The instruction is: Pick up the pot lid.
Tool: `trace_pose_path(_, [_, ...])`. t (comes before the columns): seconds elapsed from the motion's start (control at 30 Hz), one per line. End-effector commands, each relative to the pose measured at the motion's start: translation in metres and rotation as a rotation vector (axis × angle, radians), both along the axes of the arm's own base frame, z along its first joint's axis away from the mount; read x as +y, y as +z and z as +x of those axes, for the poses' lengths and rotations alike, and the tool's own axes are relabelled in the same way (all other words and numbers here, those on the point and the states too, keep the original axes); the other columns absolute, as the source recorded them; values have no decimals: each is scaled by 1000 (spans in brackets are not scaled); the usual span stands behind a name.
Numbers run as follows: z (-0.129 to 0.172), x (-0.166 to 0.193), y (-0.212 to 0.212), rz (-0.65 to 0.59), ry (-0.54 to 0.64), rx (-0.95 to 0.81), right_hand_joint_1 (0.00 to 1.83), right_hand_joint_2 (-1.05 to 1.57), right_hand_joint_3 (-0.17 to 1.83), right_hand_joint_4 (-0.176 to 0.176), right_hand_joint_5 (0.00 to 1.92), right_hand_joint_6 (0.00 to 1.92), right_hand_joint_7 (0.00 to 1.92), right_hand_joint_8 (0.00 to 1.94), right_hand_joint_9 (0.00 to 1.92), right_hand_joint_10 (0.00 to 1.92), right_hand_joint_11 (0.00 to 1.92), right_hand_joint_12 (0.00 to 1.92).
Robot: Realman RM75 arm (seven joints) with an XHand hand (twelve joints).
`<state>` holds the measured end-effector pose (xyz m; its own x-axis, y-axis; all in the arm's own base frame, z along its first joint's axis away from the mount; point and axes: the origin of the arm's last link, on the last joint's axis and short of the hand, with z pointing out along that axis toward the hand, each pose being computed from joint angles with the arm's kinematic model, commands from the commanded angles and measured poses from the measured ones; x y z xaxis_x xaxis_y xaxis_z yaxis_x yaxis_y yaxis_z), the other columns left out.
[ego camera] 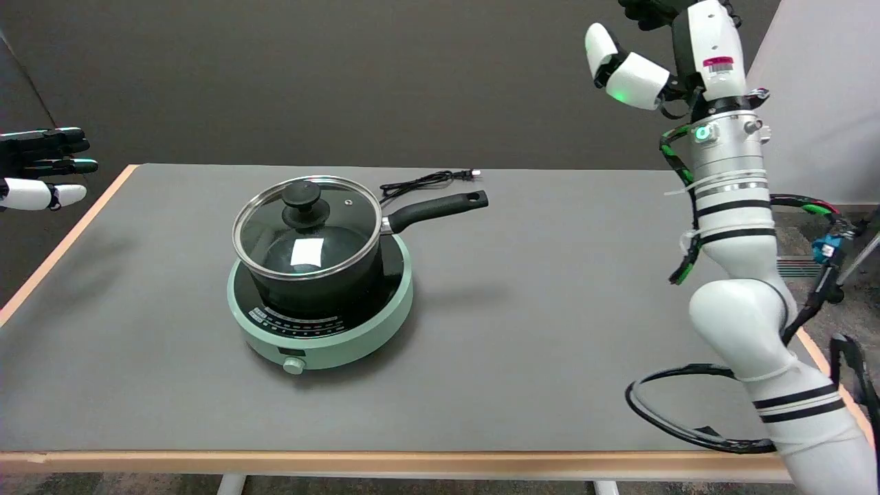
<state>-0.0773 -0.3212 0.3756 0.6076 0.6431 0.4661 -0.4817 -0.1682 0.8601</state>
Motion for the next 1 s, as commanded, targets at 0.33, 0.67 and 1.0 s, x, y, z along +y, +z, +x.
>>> trace_pose_path(0.33, [34, -7, -37, 118, -34, 410, 605, 676, 802, 123, 599, 291, 688, 243, 663, 412, 477, 1009])
trace_pose_path(0.67, [48, -31, -117, 336, 24, 534, 596, 647, 815, 116, 559, 259, 657, 223, 646, 403, 475, 1015])
trace_pose_path(1.0, [35, -60, -190, 458, -76, 481, 699, 551, 922, 111, 429, 176, 588, 180, 593, 386, 467, 987])
